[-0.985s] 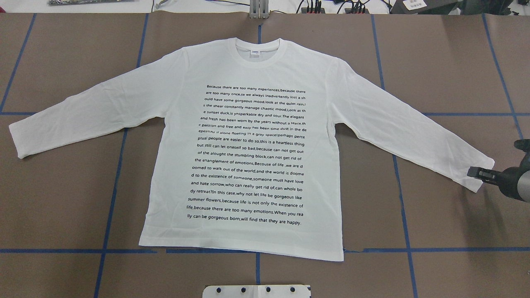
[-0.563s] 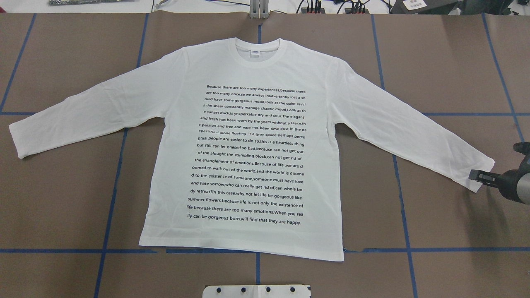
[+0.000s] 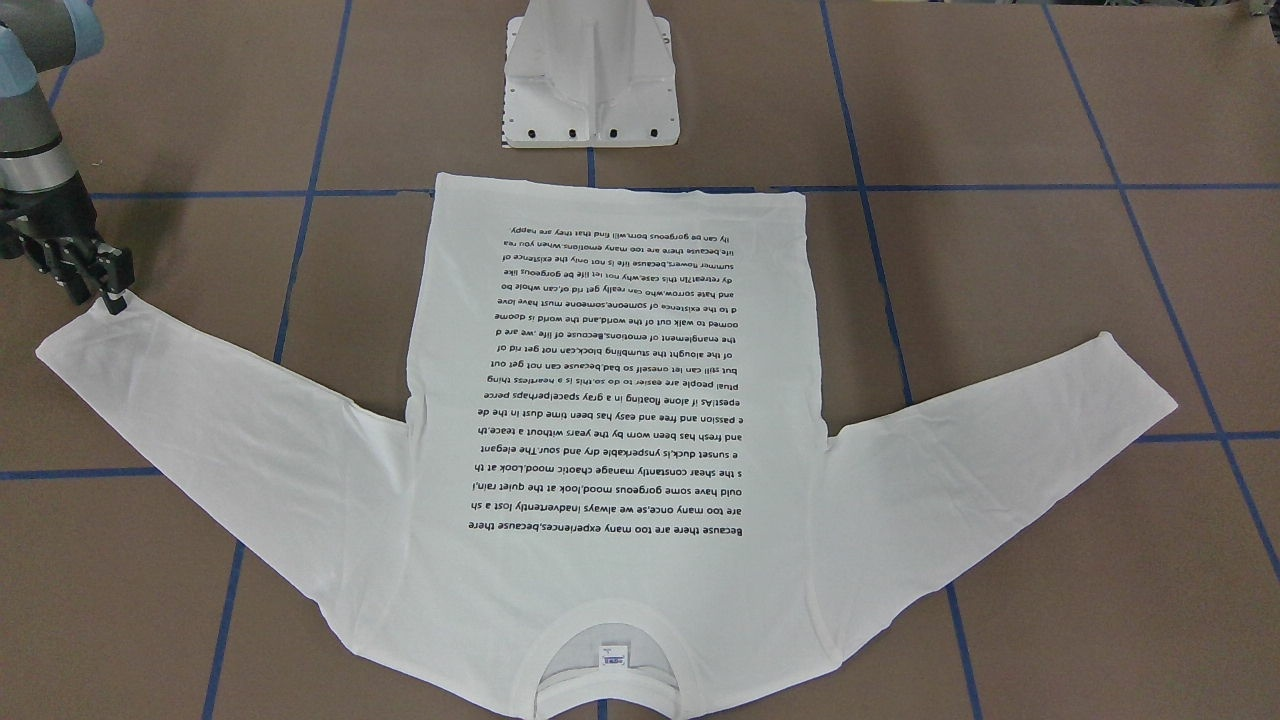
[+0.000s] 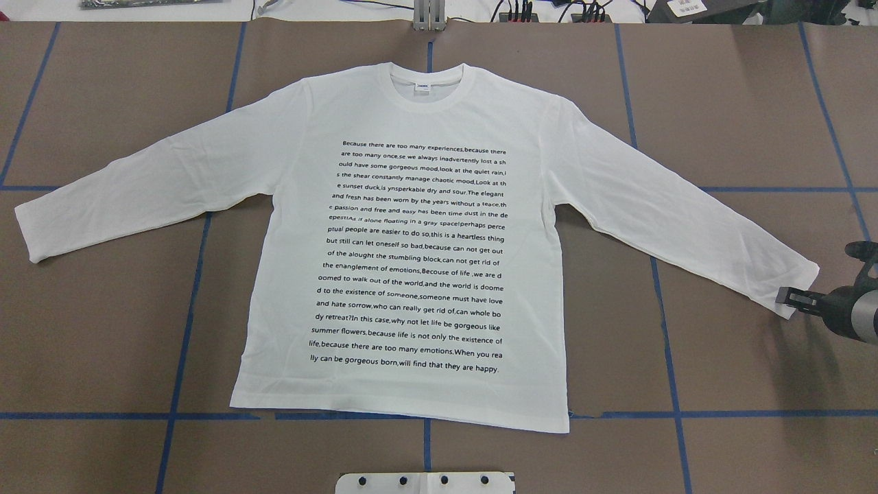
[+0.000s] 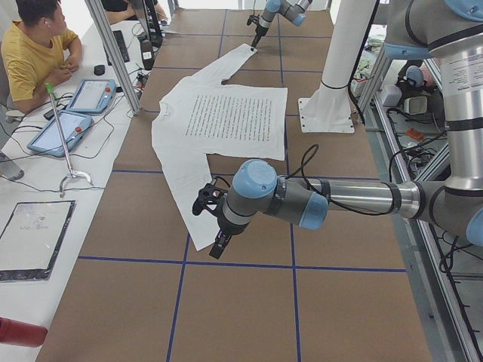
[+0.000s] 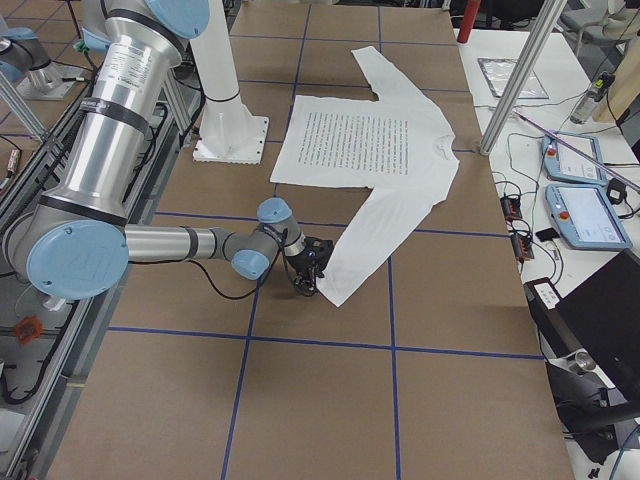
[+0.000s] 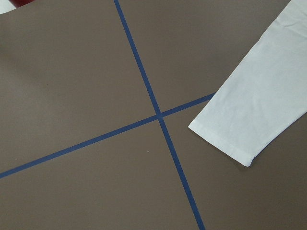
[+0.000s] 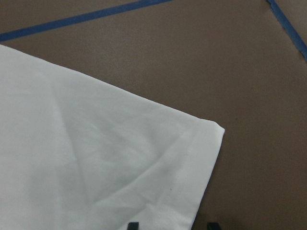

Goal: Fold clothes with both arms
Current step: 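Lower the right gripper to the sleeve cuff nearest it and grasp, then lift the sleeve with the right gripper and carry it across the shirt body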

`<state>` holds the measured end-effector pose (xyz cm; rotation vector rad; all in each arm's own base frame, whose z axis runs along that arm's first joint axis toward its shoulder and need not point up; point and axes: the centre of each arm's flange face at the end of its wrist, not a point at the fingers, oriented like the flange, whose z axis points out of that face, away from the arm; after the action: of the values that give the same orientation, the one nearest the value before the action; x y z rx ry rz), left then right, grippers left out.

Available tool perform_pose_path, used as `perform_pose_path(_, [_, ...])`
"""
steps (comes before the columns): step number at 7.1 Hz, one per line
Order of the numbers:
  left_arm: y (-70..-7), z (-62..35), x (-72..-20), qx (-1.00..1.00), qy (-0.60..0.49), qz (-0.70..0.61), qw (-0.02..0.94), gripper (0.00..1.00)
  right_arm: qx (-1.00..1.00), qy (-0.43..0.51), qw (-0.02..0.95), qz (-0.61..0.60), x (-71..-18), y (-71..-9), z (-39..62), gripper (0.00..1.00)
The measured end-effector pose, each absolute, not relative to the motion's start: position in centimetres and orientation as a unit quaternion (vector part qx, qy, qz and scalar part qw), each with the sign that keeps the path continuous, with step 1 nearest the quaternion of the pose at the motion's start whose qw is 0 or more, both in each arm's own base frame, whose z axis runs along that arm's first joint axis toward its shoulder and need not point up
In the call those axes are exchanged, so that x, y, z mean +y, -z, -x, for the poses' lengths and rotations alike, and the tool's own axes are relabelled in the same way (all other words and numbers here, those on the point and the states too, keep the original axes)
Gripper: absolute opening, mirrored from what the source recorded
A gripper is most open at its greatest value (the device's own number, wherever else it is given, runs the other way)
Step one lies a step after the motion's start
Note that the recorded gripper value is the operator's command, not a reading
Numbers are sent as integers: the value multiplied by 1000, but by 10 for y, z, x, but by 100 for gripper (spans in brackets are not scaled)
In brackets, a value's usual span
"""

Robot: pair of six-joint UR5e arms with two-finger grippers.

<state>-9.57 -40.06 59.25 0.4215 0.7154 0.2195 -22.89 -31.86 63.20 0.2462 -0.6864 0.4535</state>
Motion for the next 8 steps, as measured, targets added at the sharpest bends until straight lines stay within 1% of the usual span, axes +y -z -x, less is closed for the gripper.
perform_pose_path(1, [-592, 96, -401, 347, -106, -204, 909, 100, -334, -224, 908, -118, -318, -632, 231, 0])
perform_pose_path(3, [-592, 96, -401, 347, -106, -204, 909, 100, -338, -226, 906, -120, -317, -627, 234, 0])
perform_pose_path(5, [-593, 96, -401, 347, -106, -204, 909, 100, -363, -226, 895, -130, -326, -593, 226, 0])
perform_pose_path(6, [-593, 96, -401, 347, -106, -204, 909, 100, -378, -221, 888, -142, -342, -568, 210, 0])
perform_pose_path(8, [-592, 96, -401, 347, -107, -205, 909, 100, -396, -216, 874, -180, -404, -492, 201, 0])
